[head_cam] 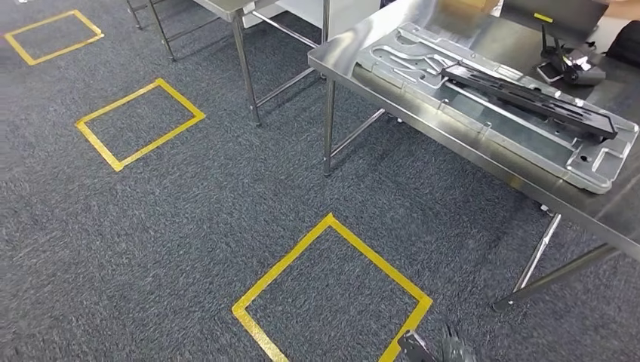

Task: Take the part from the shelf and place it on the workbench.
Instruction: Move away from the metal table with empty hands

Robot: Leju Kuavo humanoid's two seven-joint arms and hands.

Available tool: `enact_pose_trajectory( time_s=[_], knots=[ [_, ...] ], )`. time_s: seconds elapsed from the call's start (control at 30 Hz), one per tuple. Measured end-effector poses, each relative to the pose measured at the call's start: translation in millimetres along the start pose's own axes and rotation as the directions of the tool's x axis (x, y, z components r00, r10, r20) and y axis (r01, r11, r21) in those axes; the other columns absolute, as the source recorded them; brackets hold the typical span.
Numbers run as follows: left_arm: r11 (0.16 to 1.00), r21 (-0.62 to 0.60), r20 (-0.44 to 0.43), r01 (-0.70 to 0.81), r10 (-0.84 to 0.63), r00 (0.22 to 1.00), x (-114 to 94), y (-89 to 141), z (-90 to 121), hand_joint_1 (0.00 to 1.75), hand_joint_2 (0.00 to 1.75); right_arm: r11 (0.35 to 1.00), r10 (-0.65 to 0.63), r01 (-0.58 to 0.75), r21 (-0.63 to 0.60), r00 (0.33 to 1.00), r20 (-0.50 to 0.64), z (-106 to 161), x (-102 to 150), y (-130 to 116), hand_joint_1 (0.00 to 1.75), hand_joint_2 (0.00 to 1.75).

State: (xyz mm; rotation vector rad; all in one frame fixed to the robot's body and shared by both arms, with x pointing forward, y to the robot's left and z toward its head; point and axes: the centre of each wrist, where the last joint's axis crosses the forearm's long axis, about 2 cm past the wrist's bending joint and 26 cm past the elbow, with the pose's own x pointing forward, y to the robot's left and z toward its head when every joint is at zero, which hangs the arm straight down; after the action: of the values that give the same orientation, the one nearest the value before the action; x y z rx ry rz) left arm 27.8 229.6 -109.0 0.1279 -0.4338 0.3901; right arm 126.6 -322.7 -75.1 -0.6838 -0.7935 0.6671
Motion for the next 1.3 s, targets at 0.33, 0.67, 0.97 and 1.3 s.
enact_pose_trajectory(
  time_s=[0.33,0.67,0.97,1.3],
  knots=[
    [0.996,0.072,0.015,0.044,-0.045,0.999,0,5,0,0.0,0.0,0.859,-0.176,0.398,0.322,0.821,-0.543,49,-42,56,0.0,0.0],
    [0.998,0.044,0.062,0.047,-0.05,0.997,4,4,-2,0.0,0.0,0.808,-0.253,0.499,0.315,0.776,-0.578,50,-39,59,0.0,0.0],
    [0.997,0.043,0.069,0.063,-0.066,0.995,4,4,-2,0.0,0.0,0.798,-0.311,0.509,0.323,0.806,-0.503,53,-39,63,0.0,0.0],
    [0.997,0.003,0.058,0.076,-0.076,0.995,2,11,-3,0.0,0.0,0.76,-0.236,0.537,0.367,0.753,-0.614,61,-31,74,0.0,0.0]
  ],
)
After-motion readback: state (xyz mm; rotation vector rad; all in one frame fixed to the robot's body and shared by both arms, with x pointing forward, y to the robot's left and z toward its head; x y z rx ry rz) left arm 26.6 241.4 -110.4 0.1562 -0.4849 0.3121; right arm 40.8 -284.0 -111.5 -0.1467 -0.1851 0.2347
